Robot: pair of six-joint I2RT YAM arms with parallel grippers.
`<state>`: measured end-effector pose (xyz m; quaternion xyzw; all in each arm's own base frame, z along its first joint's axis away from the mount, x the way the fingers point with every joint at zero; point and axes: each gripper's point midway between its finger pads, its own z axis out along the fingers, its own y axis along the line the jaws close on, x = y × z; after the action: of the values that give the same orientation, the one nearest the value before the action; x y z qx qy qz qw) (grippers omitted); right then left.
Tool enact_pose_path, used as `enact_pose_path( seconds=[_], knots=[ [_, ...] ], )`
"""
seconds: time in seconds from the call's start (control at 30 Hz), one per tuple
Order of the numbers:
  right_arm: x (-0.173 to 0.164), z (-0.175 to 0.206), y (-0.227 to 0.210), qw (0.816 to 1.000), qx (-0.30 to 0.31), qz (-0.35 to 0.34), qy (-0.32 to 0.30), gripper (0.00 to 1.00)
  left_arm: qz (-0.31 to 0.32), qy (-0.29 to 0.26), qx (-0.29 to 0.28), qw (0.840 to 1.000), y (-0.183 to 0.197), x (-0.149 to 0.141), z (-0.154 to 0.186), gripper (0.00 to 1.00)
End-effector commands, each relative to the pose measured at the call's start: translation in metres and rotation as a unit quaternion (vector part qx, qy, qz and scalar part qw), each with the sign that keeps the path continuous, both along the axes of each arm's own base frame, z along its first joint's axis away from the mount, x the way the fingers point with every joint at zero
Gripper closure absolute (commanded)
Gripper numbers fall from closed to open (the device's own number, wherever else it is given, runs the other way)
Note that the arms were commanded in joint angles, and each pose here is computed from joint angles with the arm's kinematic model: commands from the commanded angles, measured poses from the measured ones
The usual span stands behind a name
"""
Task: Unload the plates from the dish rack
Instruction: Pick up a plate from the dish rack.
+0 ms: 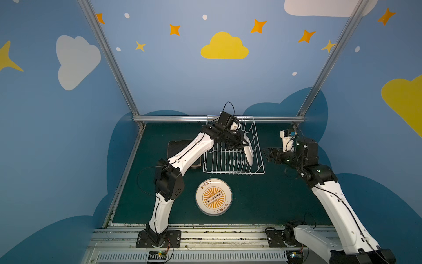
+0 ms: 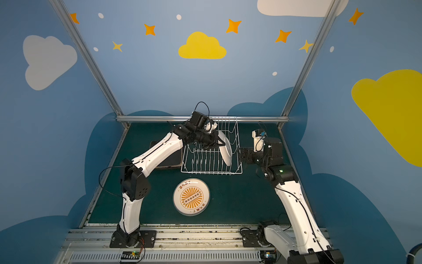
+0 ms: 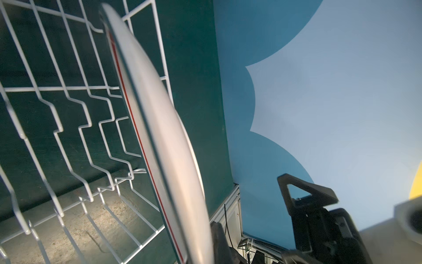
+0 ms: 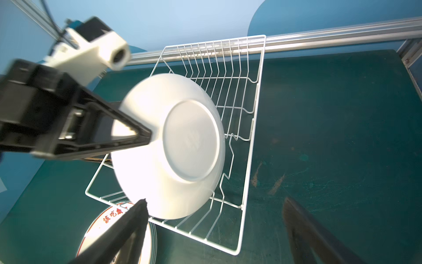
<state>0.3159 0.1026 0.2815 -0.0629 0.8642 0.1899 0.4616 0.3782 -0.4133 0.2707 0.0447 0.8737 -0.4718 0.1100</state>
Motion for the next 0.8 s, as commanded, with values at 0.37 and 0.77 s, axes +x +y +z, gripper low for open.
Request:
enact_pose_path(
  seconds=[0.37,0.77],
  knots=[
    [0.006,0.007,0.004,0.997,0.069,-0.018,0.039,0.08,-0.023,-0.277,0.082,0.957,0.053,-0.004,0.048,0.97],
    [0.016,0.011,0.023,0.988,0.128,0.005,0.090,0.08,-0.049,-0.566,0.241,0.787,0.108,-0.025,0.070,0.97]
  ],
)
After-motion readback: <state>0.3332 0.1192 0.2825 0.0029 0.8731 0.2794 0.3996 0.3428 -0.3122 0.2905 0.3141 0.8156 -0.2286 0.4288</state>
